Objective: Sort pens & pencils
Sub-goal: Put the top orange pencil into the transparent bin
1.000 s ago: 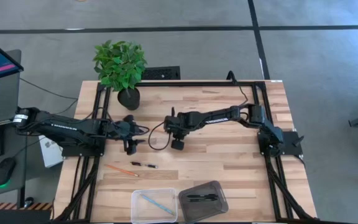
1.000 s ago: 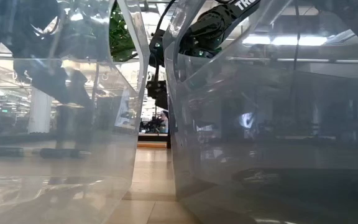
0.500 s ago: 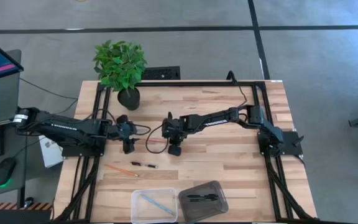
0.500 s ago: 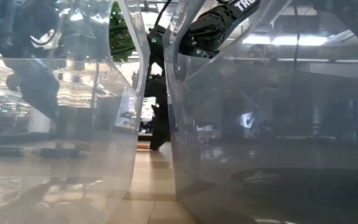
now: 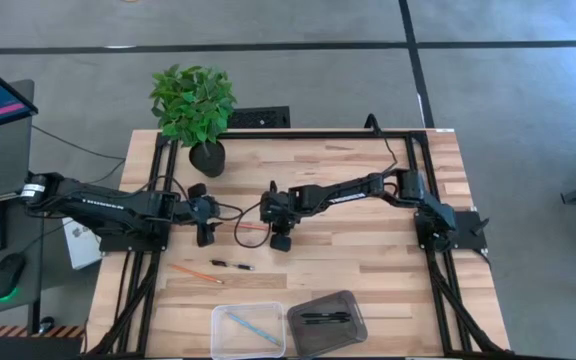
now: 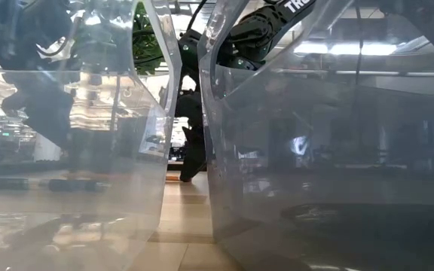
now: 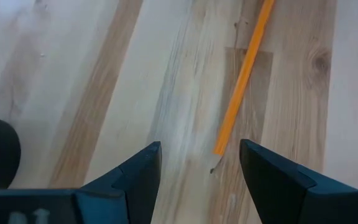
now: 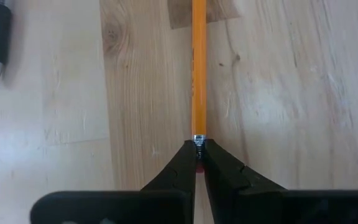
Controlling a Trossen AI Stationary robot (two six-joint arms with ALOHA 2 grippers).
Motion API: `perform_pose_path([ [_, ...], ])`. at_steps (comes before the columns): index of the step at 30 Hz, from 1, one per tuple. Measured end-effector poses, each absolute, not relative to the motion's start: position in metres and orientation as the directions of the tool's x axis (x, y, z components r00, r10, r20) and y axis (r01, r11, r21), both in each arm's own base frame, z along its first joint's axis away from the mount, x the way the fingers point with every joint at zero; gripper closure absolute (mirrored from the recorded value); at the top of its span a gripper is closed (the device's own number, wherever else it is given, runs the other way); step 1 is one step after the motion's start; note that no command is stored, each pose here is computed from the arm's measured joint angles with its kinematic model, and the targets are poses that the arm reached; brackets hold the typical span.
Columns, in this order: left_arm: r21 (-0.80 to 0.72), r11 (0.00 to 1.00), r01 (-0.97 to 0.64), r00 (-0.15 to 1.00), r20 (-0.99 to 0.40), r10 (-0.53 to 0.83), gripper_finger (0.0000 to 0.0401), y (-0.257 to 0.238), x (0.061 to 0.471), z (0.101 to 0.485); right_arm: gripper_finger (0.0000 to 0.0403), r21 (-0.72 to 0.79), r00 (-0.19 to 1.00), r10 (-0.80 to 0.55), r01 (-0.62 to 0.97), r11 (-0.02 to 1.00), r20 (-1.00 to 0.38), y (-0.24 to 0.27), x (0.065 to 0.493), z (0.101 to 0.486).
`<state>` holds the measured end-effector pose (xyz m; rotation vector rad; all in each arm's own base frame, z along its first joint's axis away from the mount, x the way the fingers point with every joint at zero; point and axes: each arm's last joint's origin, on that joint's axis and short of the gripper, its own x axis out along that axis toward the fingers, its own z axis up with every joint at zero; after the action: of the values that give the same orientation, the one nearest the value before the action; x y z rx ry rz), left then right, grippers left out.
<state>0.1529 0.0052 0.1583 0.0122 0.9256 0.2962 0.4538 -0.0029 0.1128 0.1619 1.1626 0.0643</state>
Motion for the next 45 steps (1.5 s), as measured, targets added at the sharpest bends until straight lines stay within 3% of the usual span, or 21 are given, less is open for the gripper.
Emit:
perform_pose_path([
  [12, 0.133, 0.959, -0.251, 0.560, -0.788, 0.256, 0.0192, 0.005, 0.153, 0.158, 0.0370, 0.154, 0.391, 0.124, 0.046, 0.987, -0.912, 0.001, 0.454, 0.112],
  [25, 0.157, 0.969, -0.189, 0.425, -0.877, 0.225, 0.0192, 0.004, 0.170, 0.126, 0.0379, 0.165, 0.391, 0.129, 0.061, 0.984, -0.912, 0.001, 0.454, 0.112],
  [35, 0.184, 0.977, -0.107, 0.404, -0.890, 0.212, 0.0194, 0.003, 0.185, 0.126, 0.0382, 0.173, 0.391, 0.131, 0.075, 0.982, -0.911, 0.001, 0.454, 0.112],
  [45, 0.144, 0.986, -0.082, 0.416, -0.894, 0.165, 0.0251, 0.002, 0.188, 0.129, 0.0384, 0.173, 0.393, 0.131, 0.071, 0.982, -0.910, 0.001, 0.454, 0.112],
])
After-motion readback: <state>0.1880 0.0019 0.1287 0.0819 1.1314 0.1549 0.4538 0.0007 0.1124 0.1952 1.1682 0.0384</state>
